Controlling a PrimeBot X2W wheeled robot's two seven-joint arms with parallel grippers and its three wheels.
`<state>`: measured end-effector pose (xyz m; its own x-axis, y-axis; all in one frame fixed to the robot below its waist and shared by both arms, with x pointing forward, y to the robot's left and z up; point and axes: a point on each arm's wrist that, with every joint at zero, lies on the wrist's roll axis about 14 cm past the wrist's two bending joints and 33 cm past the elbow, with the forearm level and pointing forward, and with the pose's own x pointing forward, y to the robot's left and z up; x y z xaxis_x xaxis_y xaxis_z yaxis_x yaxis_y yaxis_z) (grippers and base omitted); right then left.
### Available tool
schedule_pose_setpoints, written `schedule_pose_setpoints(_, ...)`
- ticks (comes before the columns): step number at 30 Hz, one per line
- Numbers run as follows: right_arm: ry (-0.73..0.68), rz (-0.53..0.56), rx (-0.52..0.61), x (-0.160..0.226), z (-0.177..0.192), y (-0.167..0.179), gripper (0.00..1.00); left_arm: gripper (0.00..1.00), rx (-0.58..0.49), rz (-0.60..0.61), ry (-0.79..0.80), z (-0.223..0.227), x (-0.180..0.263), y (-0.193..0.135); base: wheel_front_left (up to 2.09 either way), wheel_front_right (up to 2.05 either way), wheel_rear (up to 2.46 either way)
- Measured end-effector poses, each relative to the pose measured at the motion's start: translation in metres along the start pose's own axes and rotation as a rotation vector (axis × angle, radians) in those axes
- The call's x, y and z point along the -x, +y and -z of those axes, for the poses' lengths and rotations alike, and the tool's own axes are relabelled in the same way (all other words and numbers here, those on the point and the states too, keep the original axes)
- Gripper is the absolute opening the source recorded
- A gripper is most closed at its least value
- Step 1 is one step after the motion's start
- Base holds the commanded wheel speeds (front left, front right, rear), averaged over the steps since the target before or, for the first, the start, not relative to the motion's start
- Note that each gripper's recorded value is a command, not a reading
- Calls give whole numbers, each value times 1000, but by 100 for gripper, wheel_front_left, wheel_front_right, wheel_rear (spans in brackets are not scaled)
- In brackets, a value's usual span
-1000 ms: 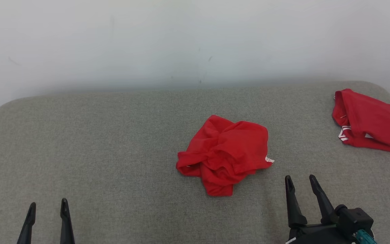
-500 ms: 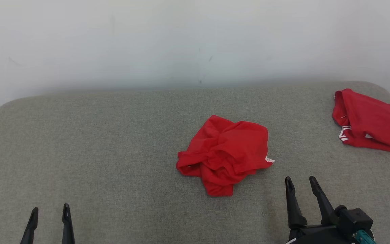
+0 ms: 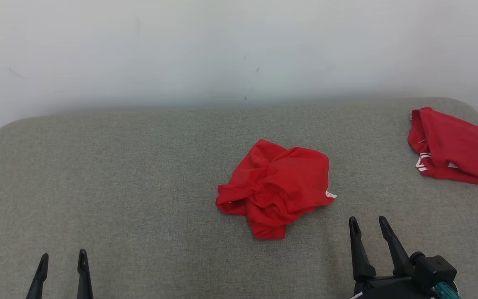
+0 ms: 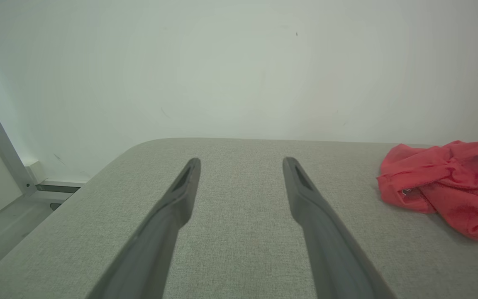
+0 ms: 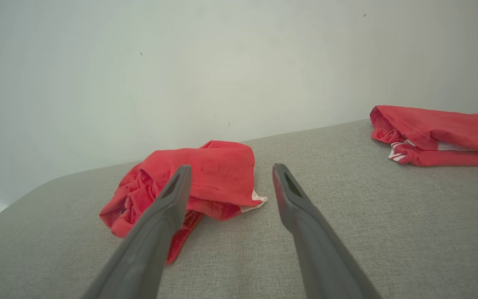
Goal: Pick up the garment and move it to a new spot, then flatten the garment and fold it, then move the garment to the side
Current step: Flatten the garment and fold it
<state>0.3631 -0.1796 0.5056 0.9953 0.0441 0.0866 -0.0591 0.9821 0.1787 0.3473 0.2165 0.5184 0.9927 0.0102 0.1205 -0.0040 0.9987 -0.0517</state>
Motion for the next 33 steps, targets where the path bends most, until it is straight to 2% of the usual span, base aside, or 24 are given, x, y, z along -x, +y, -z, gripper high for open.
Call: schedule_pose_setpoints(33,1,-8,-1,1,0,3,100,100,4,9,4,1,1,-3,0,0,0)
